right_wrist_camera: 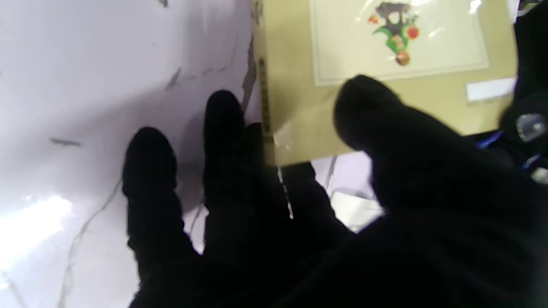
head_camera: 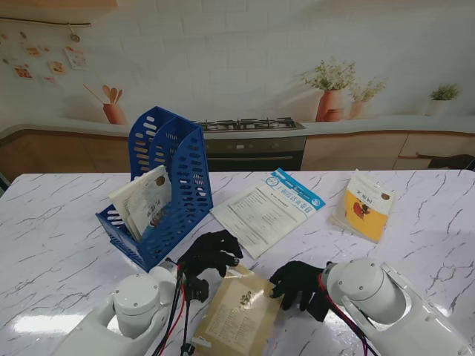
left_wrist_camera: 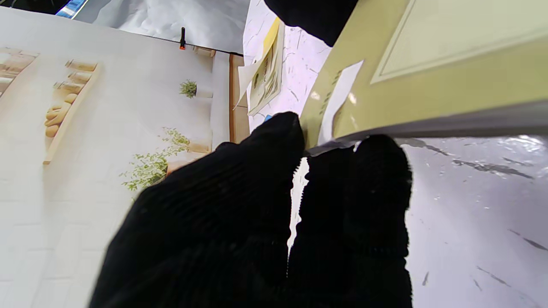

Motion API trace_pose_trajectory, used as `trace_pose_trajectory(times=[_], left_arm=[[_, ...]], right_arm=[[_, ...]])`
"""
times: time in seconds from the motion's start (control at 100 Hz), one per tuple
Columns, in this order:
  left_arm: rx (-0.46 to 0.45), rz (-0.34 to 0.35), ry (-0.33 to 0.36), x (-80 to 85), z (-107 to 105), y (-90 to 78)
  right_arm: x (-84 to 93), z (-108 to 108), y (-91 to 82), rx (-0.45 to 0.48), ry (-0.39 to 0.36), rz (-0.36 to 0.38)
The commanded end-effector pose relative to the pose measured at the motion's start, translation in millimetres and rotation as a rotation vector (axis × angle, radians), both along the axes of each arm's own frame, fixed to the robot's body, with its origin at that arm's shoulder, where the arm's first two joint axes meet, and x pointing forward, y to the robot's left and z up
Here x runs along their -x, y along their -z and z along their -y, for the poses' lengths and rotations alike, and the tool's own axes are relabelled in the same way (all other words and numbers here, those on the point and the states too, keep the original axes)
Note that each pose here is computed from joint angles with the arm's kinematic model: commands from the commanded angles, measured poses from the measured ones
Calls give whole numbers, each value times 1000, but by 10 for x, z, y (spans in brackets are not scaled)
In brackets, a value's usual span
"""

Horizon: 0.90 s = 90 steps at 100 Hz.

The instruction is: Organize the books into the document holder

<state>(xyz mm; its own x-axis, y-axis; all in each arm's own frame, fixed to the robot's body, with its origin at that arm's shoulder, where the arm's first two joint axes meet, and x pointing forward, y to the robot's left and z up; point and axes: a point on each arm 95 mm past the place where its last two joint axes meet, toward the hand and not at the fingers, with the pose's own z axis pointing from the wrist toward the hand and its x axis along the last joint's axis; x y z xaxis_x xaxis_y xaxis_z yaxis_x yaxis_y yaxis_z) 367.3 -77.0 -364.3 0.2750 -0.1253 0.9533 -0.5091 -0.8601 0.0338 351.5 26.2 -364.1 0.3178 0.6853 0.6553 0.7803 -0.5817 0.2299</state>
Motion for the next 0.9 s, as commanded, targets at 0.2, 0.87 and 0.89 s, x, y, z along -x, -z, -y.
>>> trace_pose_trajectory(times=[0.2,0.87,0.89], left_arm=[[66,26,7,-5,94,-71],[59,52,44,-32,81,-133],[60,55,45,-34,80,-141]], right_arm=[[77,-105,173,-8,-16,-36],[58,-100,16,-247,68,138],[59,-99,-1,-244,67,149]])
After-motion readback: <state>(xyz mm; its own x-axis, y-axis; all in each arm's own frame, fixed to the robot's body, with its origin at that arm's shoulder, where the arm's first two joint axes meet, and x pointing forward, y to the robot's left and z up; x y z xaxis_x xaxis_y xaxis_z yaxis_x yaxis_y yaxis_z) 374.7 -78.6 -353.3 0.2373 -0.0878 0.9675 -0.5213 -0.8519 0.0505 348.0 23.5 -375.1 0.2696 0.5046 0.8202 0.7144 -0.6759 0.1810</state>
